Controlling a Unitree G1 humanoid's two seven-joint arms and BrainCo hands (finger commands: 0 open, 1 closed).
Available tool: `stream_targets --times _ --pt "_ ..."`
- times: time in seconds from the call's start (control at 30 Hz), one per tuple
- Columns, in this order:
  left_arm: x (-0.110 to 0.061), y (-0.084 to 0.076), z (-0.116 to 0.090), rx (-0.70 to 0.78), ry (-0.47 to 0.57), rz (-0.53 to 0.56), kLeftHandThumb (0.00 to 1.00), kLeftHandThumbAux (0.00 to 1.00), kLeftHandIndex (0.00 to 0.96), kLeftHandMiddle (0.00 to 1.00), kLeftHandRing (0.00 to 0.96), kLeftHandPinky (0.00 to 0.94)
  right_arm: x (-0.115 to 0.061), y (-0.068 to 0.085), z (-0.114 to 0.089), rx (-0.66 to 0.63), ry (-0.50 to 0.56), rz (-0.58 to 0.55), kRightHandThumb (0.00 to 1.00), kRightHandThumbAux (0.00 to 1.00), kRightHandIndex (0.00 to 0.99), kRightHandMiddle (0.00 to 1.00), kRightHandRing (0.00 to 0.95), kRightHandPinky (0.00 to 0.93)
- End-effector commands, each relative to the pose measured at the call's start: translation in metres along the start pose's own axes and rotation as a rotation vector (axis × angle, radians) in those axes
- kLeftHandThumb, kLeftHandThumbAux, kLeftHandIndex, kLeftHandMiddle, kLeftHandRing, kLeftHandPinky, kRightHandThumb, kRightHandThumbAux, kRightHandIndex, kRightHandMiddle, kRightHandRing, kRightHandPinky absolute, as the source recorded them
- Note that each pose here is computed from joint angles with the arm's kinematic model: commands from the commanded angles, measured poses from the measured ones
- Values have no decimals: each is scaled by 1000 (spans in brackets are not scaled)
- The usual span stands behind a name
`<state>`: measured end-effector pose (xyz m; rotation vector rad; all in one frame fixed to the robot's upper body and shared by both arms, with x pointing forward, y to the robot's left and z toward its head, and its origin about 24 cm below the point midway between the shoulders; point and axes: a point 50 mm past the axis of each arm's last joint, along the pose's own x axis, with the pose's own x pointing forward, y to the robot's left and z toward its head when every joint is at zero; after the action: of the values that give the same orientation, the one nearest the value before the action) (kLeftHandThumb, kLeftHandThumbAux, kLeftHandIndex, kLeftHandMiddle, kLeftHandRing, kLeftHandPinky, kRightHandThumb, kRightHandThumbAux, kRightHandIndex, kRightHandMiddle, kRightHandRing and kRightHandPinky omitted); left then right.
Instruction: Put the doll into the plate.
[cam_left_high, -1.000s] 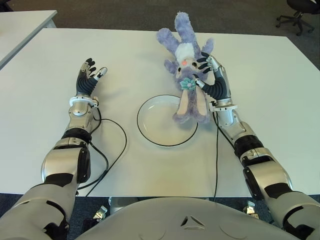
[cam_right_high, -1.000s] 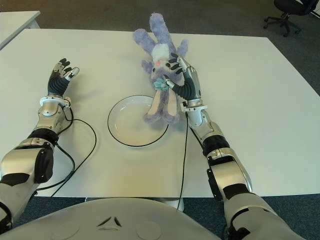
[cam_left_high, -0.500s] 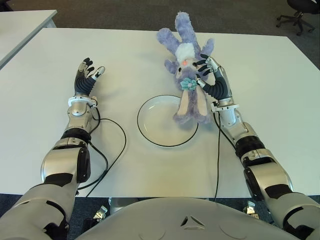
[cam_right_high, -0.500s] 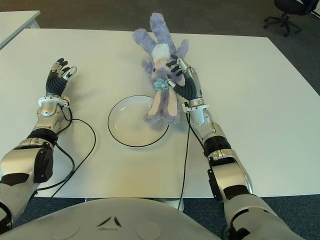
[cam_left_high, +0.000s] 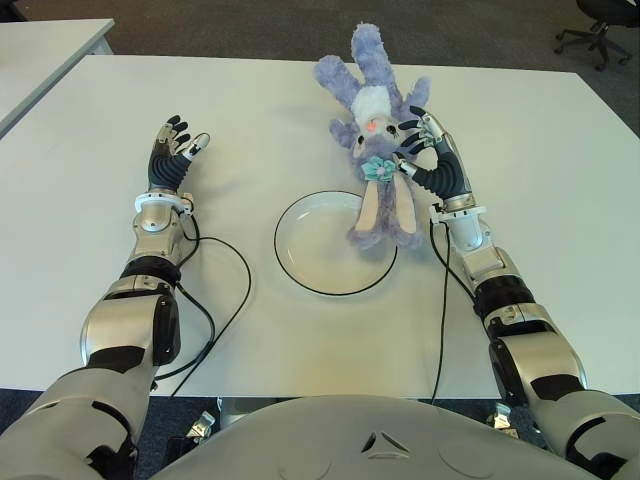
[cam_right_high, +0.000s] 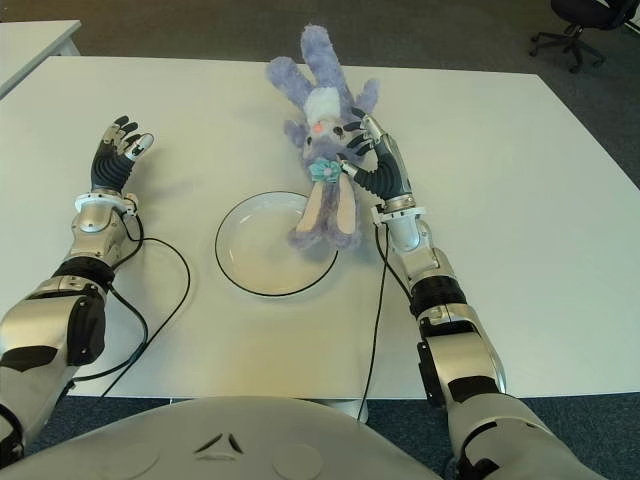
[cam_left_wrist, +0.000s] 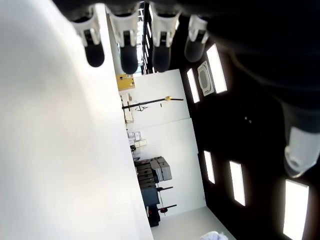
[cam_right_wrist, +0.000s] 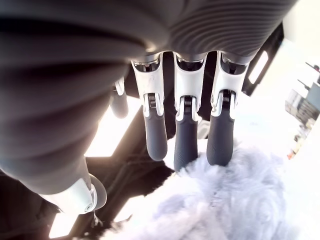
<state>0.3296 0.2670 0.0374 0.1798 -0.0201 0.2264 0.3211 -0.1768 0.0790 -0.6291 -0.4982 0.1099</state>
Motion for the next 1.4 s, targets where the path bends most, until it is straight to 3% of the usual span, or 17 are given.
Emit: stream_targets --times 0.03,0.37,1.4 --pt "-31 14 -42 -44 153 -22 0 526 0 110 106 81 -275 94 -58 345 1104 278 422 684 80 269 373 426" --pt "-30 15 -42 -50 150 -25 0 519 0 109 105 100 -275 89 -58 285 1104 351 330 656 86 268 356 423" --pt "-27 18 -40 -56 164 -15 0 524 0 86 91 95 -271 77 -53 215 1075 420 301 627 94 269 358 412"
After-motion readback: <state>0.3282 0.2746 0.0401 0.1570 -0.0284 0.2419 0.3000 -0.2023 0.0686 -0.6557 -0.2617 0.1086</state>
